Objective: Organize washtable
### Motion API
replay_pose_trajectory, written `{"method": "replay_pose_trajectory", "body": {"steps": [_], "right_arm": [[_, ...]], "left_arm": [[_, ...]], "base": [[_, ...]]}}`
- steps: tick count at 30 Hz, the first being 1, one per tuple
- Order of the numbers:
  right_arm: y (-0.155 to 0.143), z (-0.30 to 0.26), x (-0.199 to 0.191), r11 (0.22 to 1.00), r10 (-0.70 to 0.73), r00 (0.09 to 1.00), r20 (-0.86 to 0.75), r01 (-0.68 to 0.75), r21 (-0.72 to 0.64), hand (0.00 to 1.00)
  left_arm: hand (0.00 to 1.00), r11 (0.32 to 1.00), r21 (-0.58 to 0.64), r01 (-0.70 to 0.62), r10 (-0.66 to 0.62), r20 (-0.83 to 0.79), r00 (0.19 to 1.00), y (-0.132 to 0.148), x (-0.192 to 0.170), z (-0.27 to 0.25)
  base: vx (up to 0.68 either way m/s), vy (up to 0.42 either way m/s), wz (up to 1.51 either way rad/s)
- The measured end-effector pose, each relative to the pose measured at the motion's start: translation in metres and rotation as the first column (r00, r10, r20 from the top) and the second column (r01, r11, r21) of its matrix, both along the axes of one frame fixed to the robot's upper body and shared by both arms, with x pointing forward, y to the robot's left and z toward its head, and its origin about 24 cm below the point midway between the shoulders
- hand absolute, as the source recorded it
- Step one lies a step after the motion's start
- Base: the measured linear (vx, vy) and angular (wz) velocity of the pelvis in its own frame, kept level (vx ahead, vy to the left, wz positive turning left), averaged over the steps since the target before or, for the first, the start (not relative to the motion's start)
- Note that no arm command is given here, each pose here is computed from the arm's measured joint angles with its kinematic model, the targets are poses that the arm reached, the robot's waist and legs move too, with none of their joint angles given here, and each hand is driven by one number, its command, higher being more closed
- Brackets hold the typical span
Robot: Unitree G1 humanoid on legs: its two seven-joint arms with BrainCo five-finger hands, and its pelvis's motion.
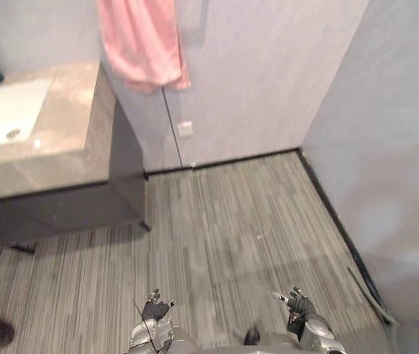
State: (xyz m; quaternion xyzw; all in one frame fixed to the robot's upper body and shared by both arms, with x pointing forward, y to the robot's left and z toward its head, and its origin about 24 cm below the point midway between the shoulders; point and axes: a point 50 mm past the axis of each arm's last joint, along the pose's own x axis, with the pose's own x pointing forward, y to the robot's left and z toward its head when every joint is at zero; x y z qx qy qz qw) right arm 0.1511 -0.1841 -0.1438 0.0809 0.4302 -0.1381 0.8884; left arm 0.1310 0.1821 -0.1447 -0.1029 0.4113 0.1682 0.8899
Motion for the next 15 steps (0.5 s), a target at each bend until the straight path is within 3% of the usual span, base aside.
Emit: {"method": "replay_pose_trajectory", "body": {"steps": [3,7,11,15], "right_arm": [[0.001,0.009,0.019,0.999,0.028,0.998,0.054,-0.027,-0.017,0.0],[-0.007,0.011,0.016,0.999,0.017,0.997,0.078,-0.015,-0.035,0.0],[0.01,0.013,0.024,0.999,0.035,0.994,0.102,-0.036,0.001,0.0],[0.024,0.017,0.033,0.995,0.095,0.987,0.13,-0.098,0.01,0.0]], "left_arm": [[0.0,0.999,-0.009,-0.053,0.053,0.042,0.998,0.005,0.007,0.005],[0.0,0.997,-0.016,-0.07,0.071,0.039,0.997,0.004,0.0,0.004],[0.0,0.995,-0.005,-0.105,0.105,0.096,0.99,0.015,0.019,0.012],[0.0,0.987,-0.003,-0.163,0.163,0.029,0.986,0.021,-0.007,0.003]], "base": [[0.51,0.042,-0.41],[0.5,0.227,-0.49],[0.36,0.134,0.08],[0.23,0.065,-0.25]]}}
